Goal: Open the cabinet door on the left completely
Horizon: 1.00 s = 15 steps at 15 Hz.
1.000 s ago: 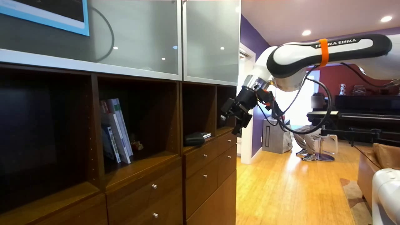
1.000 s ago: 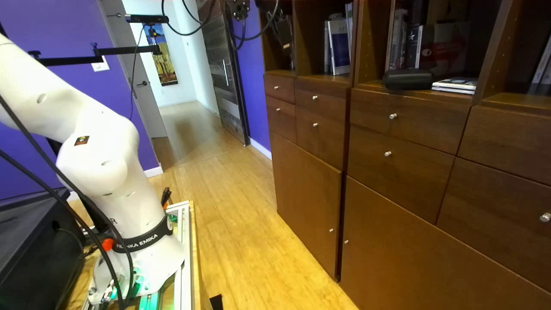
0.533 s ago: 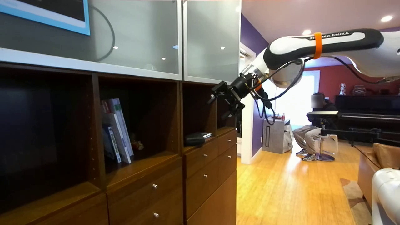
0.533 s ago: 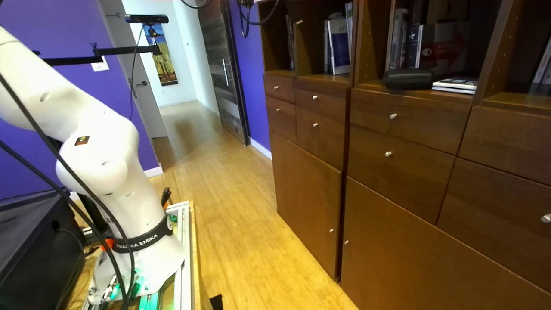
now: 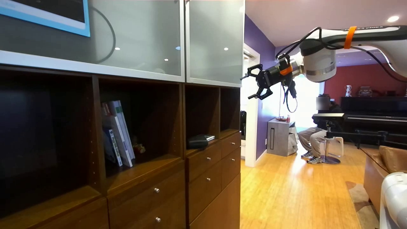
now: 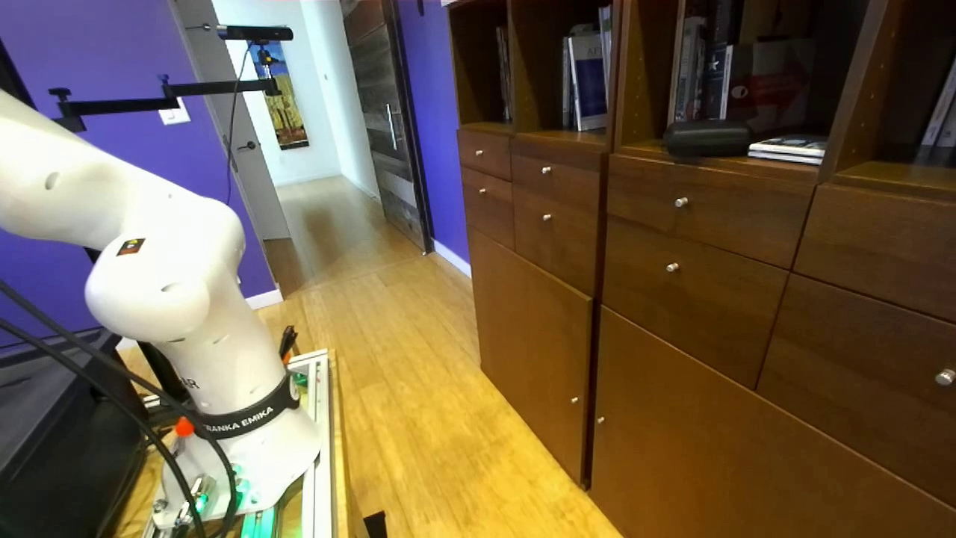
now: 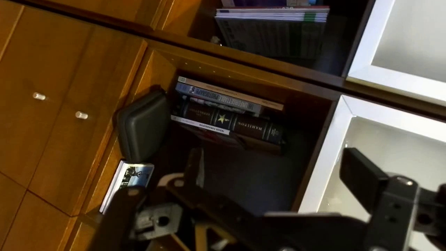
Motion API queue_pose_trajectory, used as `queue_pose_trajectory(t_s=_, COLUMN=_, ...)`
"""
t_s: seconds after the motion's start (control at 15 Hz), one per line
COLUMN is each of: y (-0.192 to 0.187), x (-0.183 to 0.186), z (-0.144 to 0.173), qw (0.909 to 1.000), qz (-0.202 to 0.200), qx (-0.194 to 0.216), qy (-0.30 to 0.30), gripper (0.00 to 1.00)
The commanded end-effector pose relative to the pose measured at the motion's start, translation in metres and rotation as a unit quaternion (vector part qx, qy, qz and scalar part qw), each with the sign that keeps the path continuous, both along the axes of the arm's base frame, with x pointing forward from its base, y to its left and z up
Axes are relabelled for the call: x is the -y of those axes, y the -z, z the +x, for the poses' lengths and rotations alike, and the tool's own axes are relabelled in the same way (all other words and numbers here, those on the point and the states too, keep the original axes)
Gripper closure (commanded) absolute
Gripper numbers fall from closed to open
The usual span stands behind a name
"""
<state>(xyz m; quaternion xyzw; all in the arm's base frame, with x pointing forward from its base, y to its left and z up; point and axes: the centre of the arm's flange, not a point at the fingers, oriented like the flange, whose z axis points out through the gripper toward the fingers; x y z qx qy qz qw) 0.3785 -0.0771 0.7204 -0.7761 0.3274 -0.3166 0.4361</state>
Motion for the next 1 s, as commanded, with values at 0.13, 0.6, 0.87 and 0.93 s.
queue_pose_trajectory(t_s=0.13, y=0.0024, x=-0.0027, z=0.0025, qw=1.0000, qz=-0.003, qx=-0.004, qy=-0.001, gripper=0.00)
queue_pose_trajectory(t_s=0.6, y=0.0049, x=-0.0044, z=0.0054, qw=1.0000, qz=-0.004, qx=-0.008, qy=-0.002, gripper=0.00)
queue_pose_trajectory(t_s=0.87, y=0.0049, x=-0.0043, z=0.0053, qw=1.0000, qz=-0.004, qx=-0.008, qy=-0.002, gripper=0.00)
queue_pose_trajectory(t_s=0.93, y=0.0049, x=-0.0044, z=0.0054, qw=1.0000, qz=-0.004, qx=-0.008, qy=-0.002, gripper=0.00)
